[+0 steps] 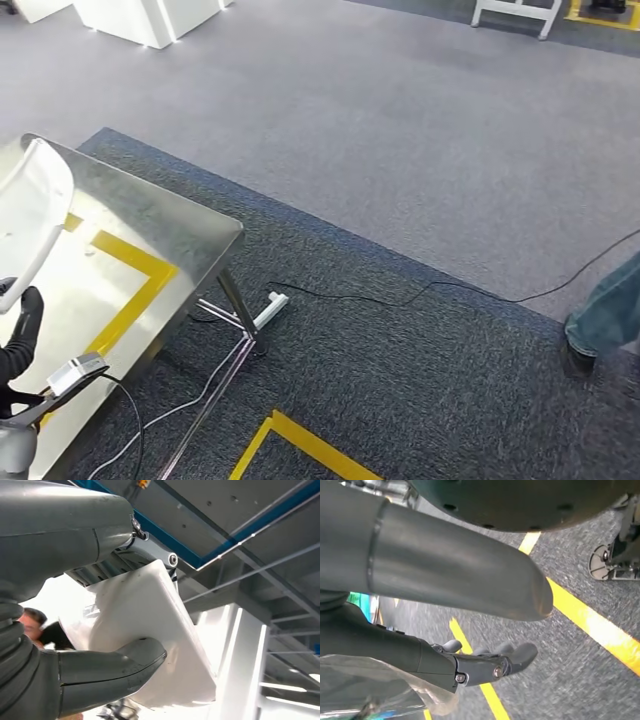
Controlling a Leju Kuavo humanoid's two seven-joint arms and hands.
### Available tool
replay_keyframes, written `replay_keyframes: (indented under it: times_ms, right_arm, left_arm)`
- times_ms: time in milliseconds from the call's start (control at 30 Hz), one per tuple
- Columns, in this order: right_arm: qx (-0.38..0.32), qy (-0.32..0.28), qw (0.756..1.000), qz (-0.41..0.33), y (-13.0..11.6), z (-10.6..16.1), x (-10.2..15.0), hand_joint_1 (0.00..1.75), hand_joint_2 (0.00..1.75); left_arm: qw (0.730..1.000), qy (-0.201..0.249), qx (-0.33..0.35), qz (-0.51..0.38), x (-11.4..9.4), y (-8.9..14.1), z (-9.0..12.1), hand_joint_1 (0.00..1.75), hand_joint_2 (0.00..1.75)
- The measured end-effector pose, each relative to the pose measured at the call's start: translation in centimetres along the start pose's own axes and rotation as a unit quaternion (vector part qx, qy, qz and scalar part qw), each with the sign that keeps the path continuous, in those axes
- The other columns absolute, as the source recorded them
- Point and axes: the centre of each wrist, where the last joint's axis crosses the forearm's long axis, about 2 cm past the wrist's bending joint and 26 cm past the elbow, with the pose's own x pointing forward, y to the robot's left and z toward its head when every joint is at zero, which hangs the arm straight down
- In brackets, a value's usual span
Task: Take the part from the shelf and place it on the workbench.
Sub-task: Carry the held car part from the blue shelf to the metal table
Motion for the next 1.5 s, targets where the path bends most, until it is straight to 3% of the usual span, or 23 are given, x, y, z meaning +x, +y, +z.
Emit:
replay_keyframes:
  times_ms: [1500]
  right_arm:
    - [-0.001, 0.001, 1.000, -0.001, -0.14, -0.02, 0.23, 0.00, 0.00]
  left_arm:
    - [1.000, 0.003, -0.010, 0.001, 0.36, -0.06, -0.07, 1.75, 1.75]
